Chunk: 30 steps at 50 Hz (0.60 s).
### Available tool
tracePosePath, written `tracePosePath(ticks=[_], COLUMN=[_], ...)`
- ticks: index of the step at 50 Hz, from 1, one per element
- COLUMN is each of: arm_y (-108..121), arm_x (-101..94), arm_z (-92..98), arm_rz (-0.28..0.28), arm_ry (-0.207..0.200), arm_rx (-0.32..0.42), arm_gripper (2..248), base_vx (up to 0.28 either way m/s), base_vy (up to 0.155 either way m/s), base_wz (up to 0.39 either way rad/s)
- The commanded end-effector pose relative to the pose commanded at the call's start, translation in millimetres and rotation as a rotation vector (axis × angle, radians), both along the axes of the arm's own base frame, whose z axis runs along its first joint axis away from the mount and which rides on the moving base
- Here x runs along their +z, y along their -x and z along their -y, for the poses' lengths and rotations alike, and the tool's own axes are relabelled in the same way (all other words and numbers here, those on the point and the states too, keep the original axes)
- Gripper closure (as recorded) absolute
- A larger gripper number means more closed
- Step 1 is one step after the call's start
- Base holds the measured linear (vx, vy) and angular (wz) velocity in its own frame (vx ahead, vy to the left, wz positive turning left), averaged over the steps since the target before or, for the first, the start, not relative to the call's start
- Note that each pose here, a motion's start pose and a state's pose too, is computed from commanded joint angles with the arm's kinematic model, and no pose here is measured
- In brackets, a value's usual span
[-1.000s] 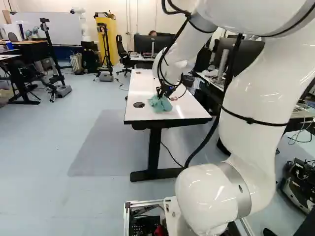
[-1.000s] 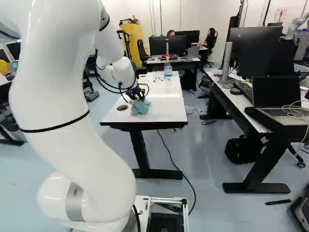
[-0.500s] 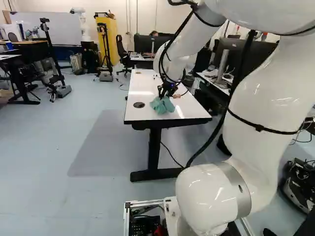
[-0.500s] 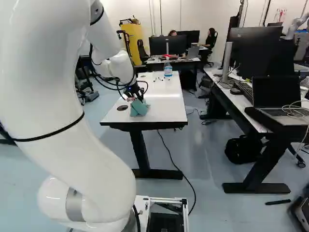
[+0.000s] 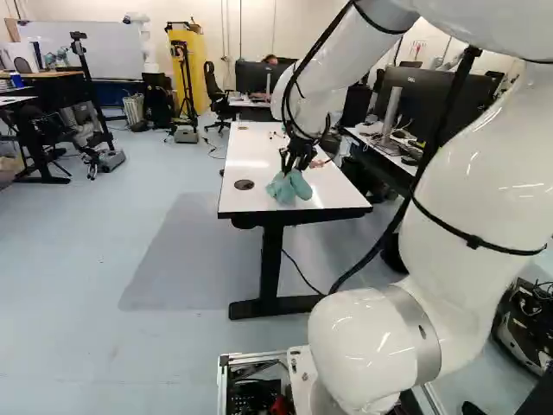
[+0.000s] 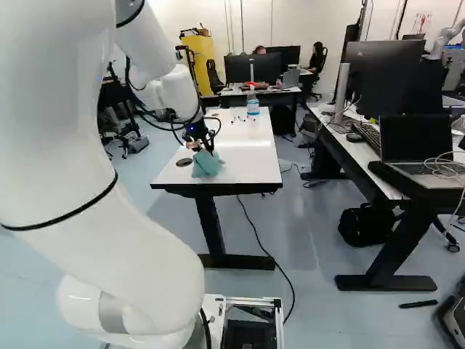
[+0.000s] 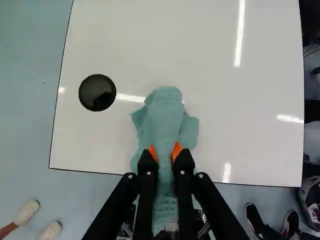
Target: Clean the table with the green towel
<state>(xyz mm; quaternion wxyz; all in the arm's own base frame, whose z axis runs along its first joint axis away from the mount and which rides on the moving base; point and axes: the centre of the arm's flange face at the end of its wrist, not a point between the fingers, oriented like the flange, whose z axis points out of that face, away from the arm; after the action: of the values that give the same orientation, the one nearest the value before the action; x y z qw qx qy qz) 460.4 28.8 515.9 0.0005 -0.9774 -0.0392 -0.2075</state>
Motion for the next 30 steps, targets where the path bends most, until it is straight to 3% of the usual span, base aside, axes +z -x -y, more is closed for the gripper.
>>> tracePosePath(ticks=[18,30], arm_y=[-0.6,-10.4], arm_x=[0.0,0.2], arm_z=[1.0,14.8], arm_rz=[0.0,0.001], arm_ry=[0.0,0.0], arm_rx=[-0.002,-0.033], arm_gripper=[203,203], base_vx=[0.0,0.0], base_vy=[0.0,0.0], base_wz=[0.0,0.0])
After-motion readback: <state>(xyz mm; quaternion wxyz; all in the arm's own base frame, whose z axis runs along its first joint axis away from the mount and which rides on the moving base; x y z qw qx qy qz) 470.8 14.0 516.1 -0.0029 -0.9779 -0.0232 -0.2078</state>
